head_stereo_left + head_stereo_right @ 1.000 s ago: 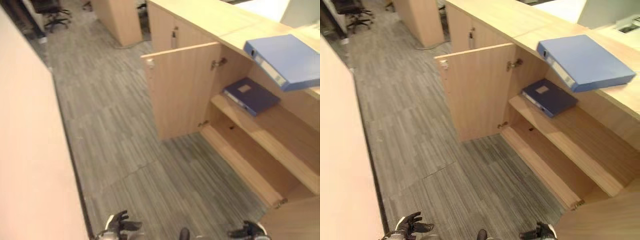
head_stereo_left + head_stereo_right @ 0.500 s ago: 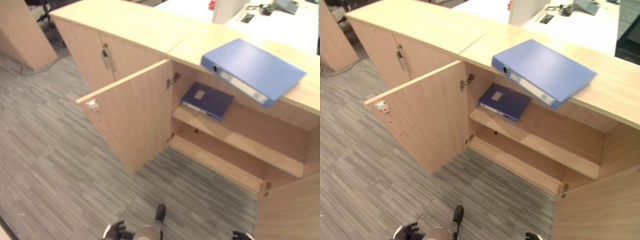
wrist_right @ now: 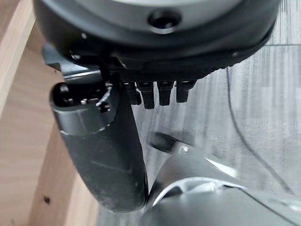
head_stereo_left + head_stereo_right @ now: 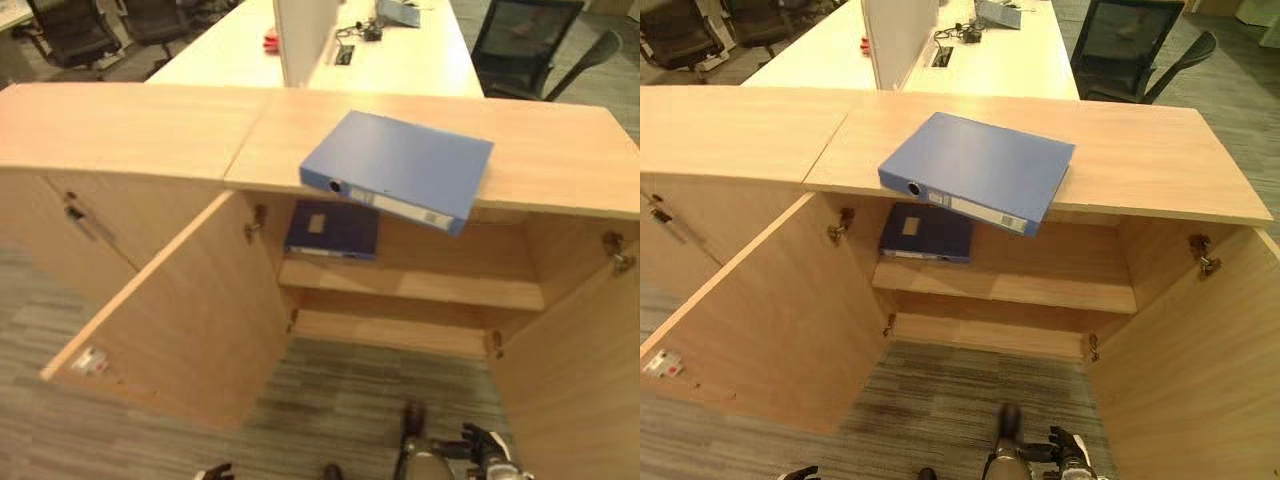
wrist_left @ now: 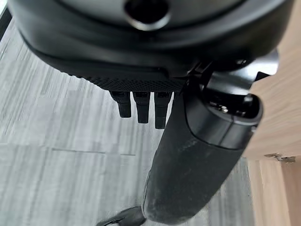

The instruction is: Put the empty folder in the office cabinet

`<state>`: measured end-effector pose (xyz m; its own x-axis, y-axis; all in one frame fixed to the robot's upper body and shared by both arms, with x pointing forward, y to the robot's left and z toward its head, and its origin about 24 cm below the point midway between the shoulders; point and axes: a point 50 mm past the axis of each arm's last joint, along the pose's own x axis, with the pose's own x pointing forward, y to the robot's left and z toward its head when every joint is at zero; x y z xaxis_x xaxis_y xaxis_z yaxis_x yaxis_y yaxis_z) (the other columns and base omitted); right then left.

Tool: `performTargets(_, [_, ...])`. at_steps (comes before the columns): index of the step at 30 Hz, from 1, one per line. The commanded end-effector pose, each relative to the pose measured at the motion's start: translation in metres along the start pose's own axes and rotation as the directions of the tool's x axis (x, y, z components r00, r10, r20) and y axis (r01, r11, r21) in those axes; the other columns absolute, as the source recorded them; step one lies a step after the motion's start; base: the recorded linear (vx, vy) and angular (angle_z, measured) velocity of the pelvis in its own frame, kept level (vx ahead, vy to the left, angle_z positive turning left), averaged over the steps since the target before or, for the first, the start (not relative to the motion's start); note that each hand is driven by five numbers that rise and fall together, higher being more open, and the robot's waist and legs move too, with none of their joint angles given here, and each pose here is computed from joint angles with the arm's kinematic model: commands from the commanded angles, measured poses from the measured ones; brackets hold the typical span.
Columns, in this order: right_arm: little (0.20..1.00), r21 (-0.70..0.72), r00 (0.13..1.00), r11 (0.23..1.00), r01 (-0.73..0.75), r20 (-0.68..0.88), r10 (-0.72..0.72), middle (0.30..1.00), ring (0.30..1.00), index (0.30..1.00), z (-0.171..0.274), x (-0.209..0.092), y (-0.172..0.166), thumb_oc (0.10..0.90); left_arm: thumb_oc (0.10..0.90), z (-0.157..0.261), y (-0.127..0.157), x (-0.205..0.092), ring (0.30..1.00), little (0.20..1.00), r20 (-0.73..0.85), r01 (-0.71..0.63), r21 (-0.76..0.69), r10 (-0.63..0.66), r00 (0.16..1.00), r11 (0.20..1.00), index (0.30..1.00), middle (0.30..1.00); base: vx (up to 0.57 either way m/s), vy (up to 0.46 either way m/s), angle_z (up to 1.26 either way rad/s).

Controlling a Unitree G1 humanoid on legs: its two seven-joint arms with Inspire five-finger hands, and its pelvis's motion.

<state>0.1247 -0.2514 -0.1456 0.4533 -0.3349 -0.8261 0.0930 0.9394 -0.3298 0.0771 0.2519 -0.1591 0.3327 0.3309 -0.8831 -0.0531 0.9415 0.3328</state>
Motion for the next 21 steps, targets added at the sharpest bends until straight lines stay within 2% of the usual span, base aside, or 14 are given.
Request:
performTargets(1, [0.900, -0.118, 0.984, 0.991, 0.056, -0.160, -0.075, 0.900, 0.900, 0.900, -0.045, -0.007, -0.029, 0.800, 0.800, 0.024, 0.013, 0.003, 0.900, 0.900, 0.104, -0.051, 0.035, 0.047, 0.993, 0.998, 0.900, 0.900, 0.42, -0.229, 0.07])
performTargets(8, [0.900, -0.185, 0.977, 0.981, 0.055, -0.192, -0.091, 0.900, 0.900, 0.900, -0.056, -0.010, -0.038, 0.800, 0.800, 0.021, 0.007, 0.002, 0.900, 0.900, 0.091, -0.039, 0.029, 0.036, 0.995, 0.999, 0.900, 0.900, 0.20, -0.262, 0.18])
performTargets(15, [0.900, -0.183, 0.984, 0.977, 0.109, -0.117, -0.132, 0.900, 0.900, 0.900, -0.032, -0.004, -0.057, 0.800, 0.800, 0.038, -0.012, 0.001, 0.900, 0.900, 0.153, 0.037, 0.037, -0.042, 0.987, 0.999, 0.900, 0.900, 0.08, -0.274, -0.07])
performTargets(21, [0.900, -0.166, 0.983, 0.976, 0.138, -0.097, -0.156, 0.900, 0.900, 0.900, -0.022, -0.002, -0.065, 0.800, 0.800, 0.045, -0.018, 0.000, 0.900, 0.900, 0.179, 0.047, 0.052, -0.055, 0.982, 0.998, 0.900, 0.900, 0.12, -0.067, 0.02])
